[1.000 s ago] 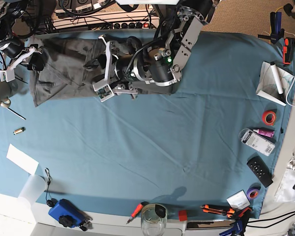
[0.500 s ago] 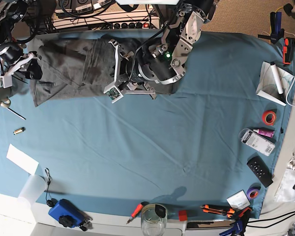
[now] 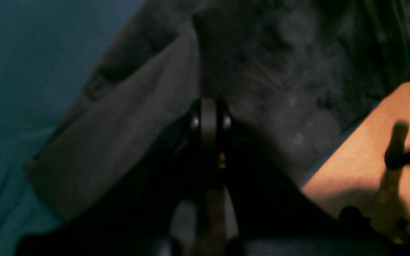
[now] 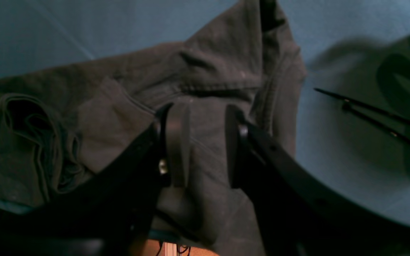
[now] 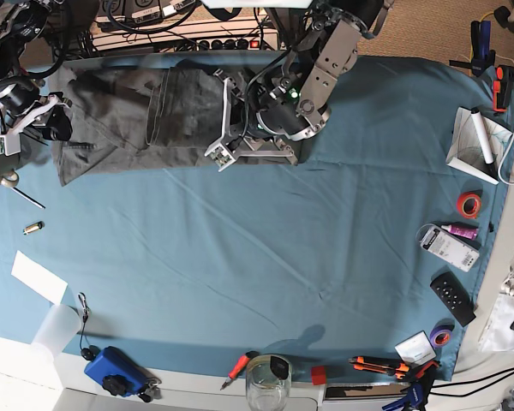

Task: Fold the T-shirt properly

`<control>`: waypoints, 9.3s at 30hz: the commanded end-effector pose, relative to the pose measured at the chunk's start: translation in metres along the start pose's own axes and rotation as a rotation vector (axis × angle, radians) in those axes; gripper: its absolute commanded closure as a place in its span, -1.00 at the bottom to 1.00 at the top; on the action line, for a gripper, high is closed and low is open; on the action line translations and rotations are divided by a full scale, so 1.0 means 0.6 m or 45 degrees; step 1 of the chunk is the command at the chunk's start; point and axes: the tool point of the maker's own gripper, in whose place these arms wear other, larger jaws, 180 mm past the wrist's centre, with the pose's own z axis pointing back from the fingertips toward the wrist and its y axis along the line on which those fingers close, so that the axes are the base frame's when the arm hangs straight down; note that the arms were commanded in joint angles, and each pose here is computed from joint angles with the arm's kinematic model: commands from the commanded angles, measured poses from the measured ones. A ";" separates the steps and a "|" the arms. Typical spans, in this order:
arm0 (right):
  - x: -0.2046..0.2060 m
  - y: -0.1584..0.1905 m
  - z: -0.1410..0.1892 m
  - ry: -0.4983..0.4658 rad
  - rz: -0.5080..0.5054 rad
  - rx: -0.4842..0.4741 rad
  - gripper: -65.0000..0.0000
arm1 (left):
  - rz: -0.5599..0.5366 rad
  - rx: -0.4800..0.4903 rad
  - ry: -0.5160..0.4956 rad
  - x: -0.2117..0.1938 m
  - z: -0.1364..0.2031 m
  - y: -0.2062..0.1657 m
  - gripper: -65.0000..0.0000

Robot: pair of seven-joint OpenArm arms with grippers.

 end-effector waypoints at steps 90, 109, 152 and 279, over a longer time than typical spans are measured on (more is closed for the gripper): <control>-0.094 -0.010 -0.086 0.243 -0.411 0.372 0.14 | 0.058 0.326 0.044 -0.060 0.076 0.045 1.00; -0.029 -0.030 -0.114 0.217 -0.286 0.283 1.00 | 0.114 0.473 0.015 -0.079 0.123 0.059 1.00; 0.233 0.006 -0.049 -0.359 -0.241 0.608 1.00 | 0.282 0.932 -0.093 -0.072 0.196 0.147 1.00; -0.012 0.268 -0.093 0.249 0.561 0.583 1.00 | 0.561 0.802 -0.088 -0.203 0.251 0.259 1.00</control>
